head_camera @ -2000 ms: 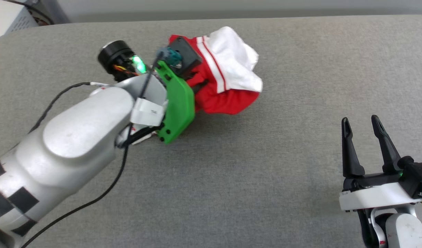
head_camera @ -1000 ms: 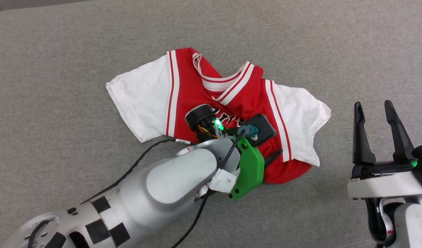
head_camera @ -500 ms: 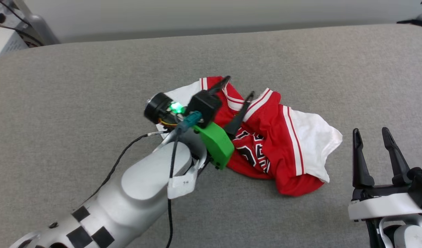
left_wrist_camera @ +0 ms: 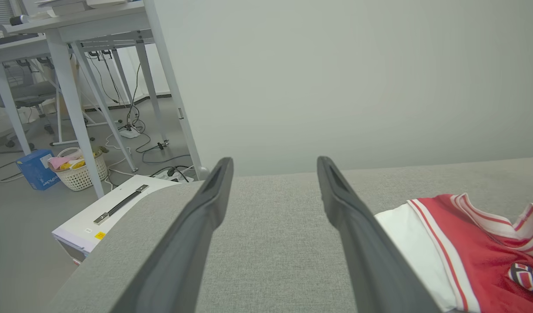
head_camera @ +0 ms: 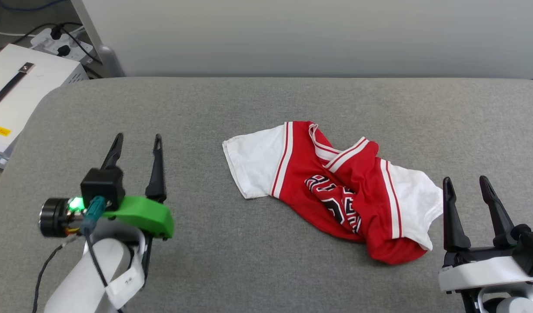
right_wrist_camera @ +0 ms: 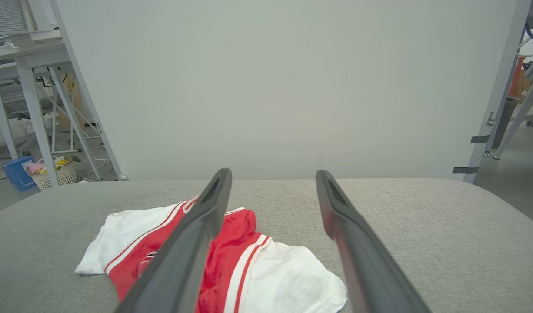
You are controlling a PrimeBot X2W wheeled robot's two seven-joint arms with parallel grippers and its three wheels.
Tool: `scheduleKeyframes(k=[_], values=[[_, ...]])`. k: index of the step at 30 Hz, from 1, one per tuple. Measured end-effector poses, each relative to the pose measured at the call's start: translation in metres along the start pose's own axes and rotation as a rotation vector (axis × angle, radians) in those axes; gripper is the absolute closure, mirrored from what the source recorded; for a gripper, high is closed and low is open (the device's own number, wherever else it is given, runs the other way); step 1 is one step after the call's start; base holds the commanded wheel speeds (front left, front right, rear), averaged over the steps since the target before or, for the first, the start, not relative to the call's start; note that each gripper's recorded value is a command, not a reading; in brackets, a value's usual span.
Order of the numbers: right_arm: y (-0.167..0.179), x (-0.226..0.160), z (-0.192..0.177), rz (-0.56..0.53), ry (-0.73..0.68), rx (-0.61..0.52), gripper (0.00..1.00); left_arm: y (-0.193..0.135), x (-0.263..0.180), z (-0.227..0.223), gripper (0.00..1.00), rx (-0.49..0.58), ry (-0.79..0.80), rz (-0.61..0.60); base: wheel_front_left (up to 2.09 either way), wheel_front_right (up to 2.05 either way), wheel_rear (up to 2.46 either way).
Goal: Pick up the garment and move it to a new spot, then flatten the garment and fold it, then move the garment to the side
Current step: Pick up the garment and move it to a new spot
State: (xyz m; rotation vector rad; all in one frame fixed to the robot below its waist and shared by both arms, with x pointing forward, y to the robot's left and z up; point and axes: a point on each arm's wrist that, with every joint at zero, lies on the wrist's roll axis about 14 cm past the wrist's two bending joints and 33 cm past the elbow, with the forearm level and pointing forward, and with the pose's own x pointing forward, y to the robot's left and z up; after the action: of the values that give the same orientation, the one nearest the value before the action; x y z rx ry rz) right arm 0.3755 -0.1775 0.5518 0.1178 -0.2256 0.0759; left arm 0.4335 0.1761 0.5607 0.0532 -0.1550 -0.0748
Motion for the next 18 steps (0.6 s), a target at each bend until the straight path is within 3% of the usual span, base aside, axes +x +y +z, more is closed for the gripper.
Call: scheduleKeyframes(k=[7, 18], values=[[0.009, -0.005, 0.005, 0.026, -0.011, 0.01, 0.0, 0.036, -0.048, -0.01, 0.0, -0.021, 0.019, 0.111, 0.0, 0.0, 0.0], [0.02, -0.025, -0.015, 0.047, 0.064, 0.038, 0.0, 0.012, -0.087, -0.037, 0.0, -0.065, 0.077, 0.087, 0.0, 0.0, 0.0]])
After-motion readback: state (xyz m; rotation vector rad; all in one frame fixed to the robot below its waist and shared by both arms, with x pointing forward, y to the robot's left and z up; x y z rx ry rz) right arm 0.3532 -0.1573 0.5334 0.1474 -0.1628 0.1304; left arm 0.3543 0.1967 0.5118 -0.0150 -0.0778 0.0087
